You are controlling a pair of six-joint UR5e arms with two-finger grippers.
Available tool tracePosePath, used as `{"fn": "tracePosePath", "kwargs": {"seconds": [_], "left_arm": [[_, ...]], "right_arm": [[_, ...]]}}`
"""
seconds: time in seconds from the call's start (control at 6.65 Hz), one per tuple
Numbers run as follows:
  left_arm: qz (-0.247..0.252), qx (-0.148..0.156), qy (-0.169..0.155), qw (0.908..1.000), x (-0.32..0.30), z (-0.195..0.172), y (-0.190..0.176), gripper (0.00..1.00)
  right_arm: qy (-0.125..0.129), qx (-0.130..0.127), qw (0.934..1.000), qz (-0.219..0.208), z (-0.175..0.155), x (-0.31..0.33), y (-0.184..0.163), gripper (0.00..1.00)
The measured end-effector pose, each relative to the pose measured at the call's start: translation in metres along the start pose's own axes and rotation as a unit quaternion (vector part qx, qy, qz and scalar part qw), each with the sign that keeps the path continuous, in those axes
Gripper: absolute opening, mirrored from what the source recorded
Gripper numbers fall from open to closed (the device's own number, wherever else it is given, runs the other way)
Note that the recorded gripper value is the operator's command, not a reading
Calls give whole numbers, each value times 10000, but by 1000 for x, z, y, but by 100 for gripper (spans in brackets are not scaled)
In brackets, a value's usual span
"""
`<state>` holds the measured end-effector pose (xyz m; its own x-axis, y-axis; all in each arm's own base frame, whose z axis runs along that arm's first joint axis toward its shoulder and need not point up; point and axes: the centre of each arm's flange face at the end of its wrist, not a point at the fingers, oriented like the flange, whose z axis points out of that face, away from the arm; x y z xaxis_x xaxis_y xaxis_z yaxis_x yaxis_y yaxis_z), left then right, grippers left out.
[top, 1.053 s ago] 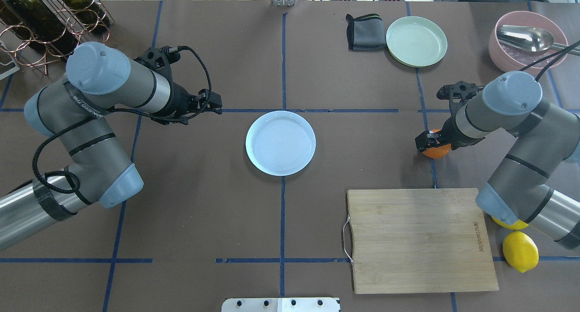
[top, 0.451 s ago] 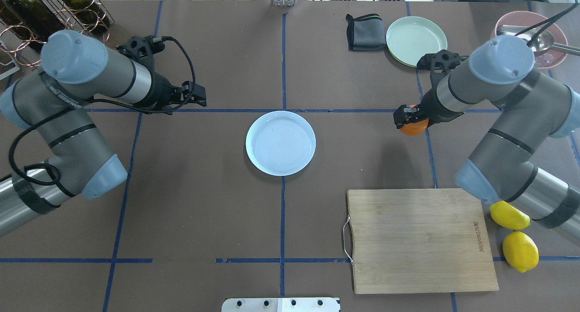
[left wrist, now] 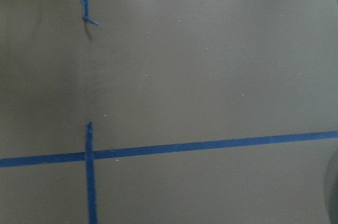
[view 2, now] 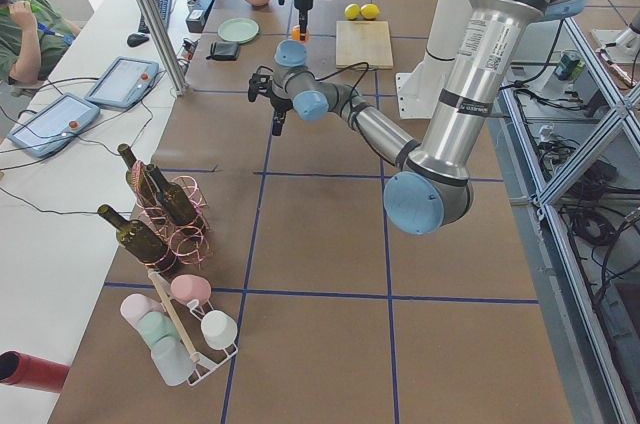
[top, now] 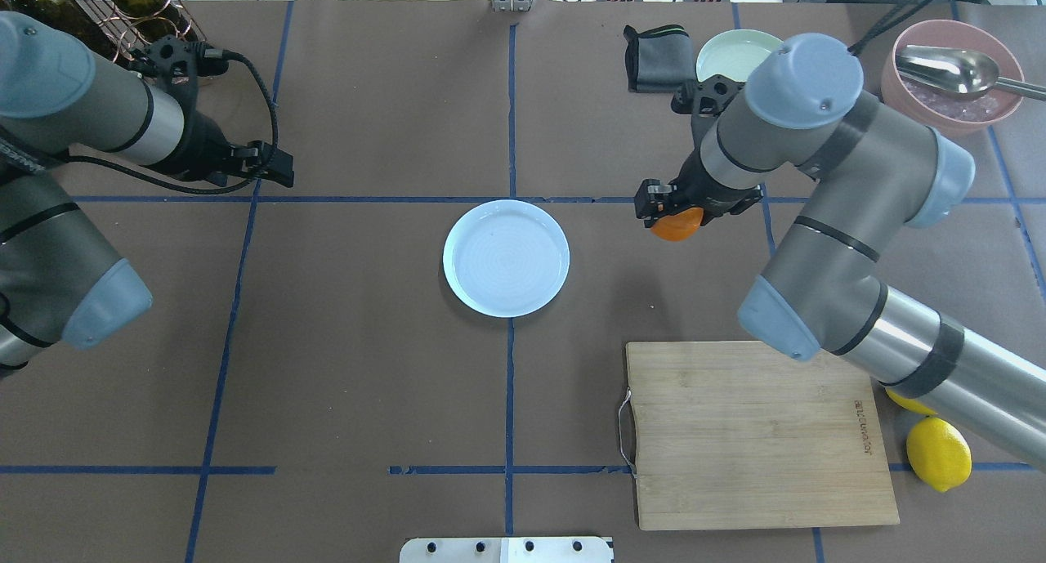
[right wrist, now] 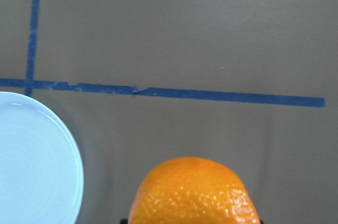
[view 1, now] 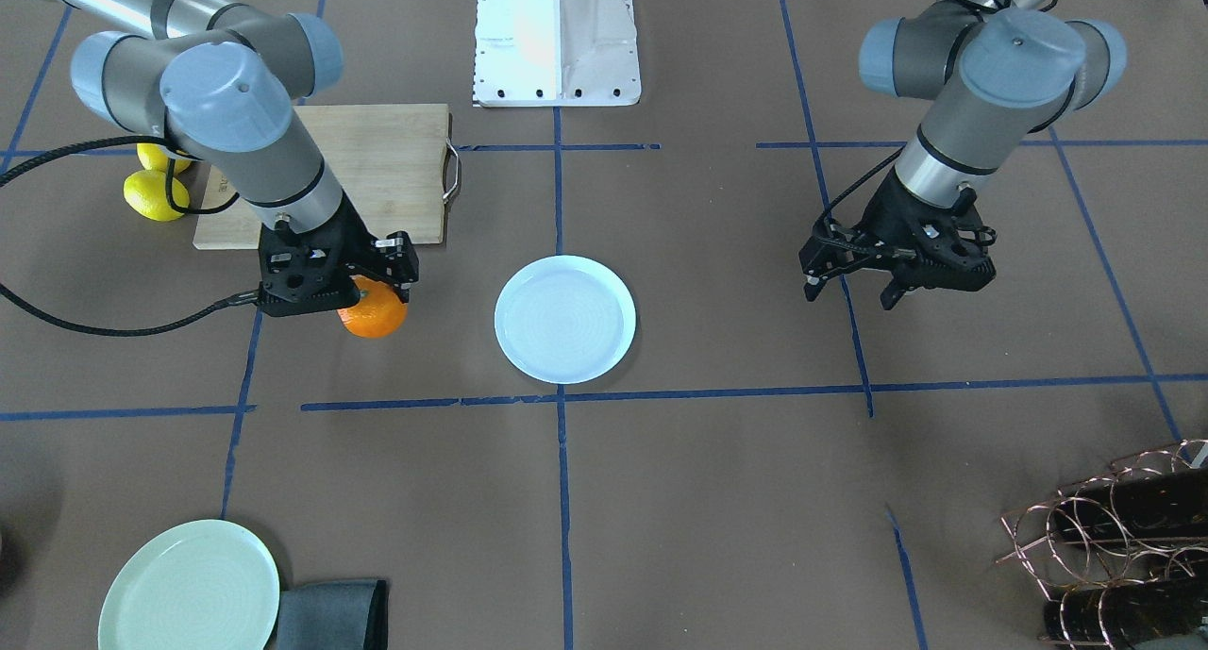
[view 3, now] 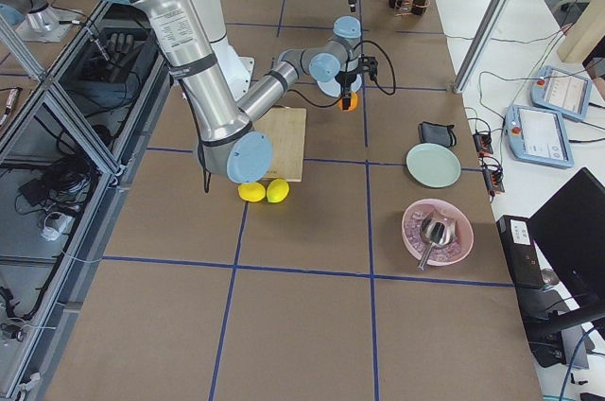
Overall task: Pick orange to plate
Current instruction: 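Carry the orange over the plate with right gripper while left arm withdraws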
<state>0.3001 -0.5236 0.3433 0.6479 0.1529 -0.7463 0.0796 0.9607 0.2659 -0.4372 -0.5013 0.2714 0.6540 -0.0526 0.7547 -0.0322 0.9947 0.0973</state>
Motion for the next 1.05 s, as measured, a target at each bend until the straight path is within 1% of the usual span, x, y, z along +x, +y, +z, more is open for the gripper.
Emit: {"fn": "tracePosePath", "kwargs": {"seconds": [0.15, 0.3, 0.45, 0.6, 0.75, 1.05], "left_arm": [[192, -35, -250, 9995, -30, -10, 3, 100], [186, -72, -400, 9990, -53, -14, 9, 100], [275, -156, -512, 9982, -72, -11, 16, 100], [587, -301, -635, 9958, -94, -5, 27, 100], [801, -383, -775, 9930, -125, -5, 29, 100], [554, -311, -1032, 9926, -188, -25, 15, 100]], "right_arm": [[-30, 27, 10000, 87, 5, -33, 2, 0], [-72, 48, 9999, 132, 7, -58, 7, 0], [-95, 61, 9999, 114, 11, -81, 10, 0], [-54, 81, 9999, 53, 21, -105, 13, 0], [39, 118, 9999, -33, 35, -129, 17, 0], [230, 145, 9996, -94, 65, -171, 19, 0]]}}
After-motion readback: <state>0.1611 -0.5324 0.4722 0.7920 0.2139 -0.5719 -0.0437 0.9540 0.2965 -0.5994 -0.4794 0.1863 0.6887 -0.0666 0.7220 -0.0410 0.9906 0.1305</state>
